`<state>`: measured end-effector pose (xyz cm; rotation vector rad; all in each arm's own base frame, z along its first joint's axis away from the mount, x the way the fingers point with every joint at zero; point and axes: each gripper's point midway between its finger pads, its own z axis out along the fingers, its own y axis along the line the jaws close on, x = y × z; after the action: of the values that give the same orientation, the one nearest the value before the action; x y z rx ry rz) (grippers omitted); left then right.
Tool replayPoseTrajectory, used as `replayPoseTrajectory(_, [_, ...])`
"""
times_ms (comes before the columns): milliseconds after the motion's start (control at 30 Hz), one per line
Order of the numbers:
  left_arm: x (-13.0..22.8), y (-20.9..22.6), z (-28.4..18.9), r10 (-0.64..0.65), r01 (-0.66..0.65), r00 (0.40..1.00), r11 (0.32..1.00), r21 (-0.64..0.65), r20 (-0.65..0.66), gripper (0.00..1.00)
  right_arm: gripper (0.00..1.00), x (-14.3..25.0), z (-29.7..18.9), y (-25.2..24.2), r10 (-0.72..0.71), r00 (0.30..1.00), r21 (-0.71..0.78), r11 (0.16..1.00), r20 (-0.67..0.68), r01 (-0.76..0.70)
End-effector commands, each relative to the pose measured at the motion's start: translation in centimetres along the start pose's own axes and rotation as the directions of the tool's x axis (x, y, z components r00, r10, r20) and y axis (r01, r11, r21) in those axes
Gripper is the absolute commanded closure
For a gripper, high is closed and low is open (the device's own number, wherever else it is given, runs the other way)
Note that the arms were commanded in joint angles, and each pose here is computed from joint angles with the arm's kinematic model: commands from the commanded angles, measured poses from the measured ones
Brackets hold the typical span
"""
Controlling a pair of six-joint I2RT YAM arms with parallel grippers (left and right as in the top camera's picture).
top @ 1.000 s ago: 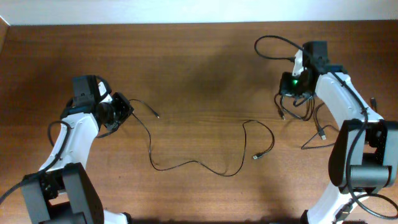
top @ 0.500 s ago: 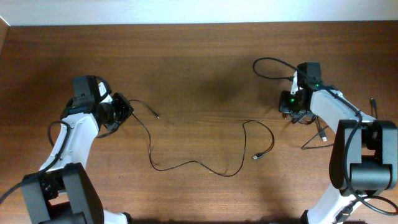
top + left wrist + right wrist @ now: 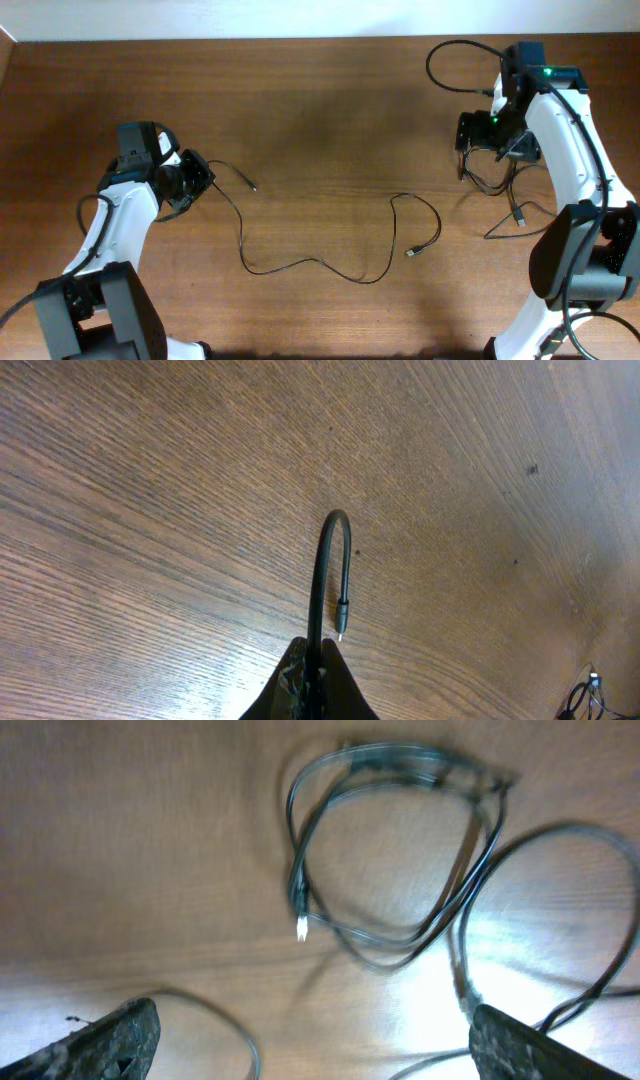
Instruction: Untangle cables
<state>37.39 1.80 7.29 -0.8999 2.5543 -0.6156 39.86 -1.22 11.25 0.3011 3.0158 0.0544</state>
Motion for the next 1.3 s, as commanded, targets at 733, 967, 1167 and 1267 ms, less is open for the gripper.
replayPoseTrajectory(733, [0.0, -0.1, -0.1, 0.000, 0.000, 1.000, 1.000, -0.002, 0.006, 0.93, 0.12, 12.2, 3.2, 12.9, -0.201, 0.964, -0.385, 0.915, -0.176, 0.121])
replayPoseTrajectory(967, [0.0, -0.1, -0.1, 0.000, 0.000, 1.000, 1.000, -0.002, 0.006, 0.92, 0.19, 12.7, 0.0, 16.5, -0.275, 0.955, -0.571, 0.804, -0.110, 0.166])
replayPoseTrajectory(1167, [0.0, -0.1, -0.1, 0.000, 0.000, 1.000, 1.000, -0.002, 0.006, 0.92, 0.82, 13.9, 1.1, 17.0, -0.304, 0.945, -0.473, 0.854, -0.117, 0.216])
replayPoseTrajectory(1267, [0.0, -0.1, -0.1, 0.000, 0.000, 1.000, 1.000, -0.002, 0.006, 0.92, 0.96, 14.7, 0.4, 19.2, -0.311, 0.942, -0.522, 0.828, -0.124, 0.205])
